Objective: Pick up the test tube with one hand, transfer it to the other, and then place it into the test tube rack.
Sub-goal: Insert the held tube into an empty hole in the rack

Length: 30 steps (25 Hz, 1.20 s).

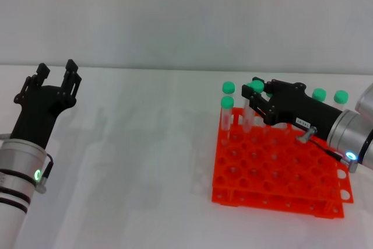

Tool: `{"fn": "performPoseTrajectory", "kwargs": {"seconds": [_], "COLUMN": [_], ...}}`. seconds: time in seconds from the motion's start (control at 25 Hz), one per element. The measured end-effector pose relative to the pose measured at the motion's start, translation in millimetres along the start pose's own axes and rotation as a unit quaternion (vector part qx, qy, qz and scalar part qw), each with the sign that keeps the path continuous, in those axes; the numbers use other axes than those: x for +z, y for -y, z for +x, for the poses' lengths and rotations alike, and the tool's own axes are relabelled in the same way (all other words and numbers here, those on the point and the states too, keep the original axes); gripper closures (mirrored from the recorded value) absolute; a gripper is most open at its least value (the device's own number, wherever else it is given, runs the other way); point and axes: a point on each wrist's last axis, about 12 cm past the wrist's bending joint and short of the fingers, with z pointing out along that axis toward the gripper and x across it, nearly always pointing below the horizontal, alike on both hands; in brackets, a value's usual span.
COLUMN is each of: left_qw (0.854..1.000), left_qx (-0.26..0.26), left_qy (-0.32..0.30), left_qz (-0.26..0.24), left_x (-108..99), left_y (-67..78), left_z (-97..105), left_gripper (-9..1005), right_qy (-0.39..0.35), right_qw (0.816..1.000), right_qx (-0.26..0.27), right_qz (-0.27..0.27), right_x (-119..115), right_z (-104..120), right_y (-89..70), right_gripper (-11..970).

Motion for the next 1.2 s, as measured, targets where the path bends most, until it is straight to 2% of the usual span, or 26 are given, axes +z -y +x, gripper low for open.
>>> {"fn": "performPoseTrajectory", "kwargs": {"seconds": [0.8, 1.0, 1.2], "left_qw": [1.0, 1.0, 1.0], "left_qx": [-0.005, -0.009, -0.01], "left_qy": [0.004, 0.004, 0.004], "left_qz": [0.007, 0.007, 0.008], "left_x": [5, 5, 5], "left_y": [5.9, 5.9, 5.8], "left_z": [-1, -1, -1], "left_gripper": [374, 374, 374], "right_qy": [-0.04, -0.045, -0.046], "right_qw": [0.999, 0.998, 0.998], "right_qx": [-0.007, -0.031, -0.031], "right_qz": [0.018, 0.012, 0.015], "right_x": [-2, -2, -1], "right_z": [13, 14, 14], "right_y": [1.9, -1.2, -1.3], "right_gripper": [704, 704, 704]}}
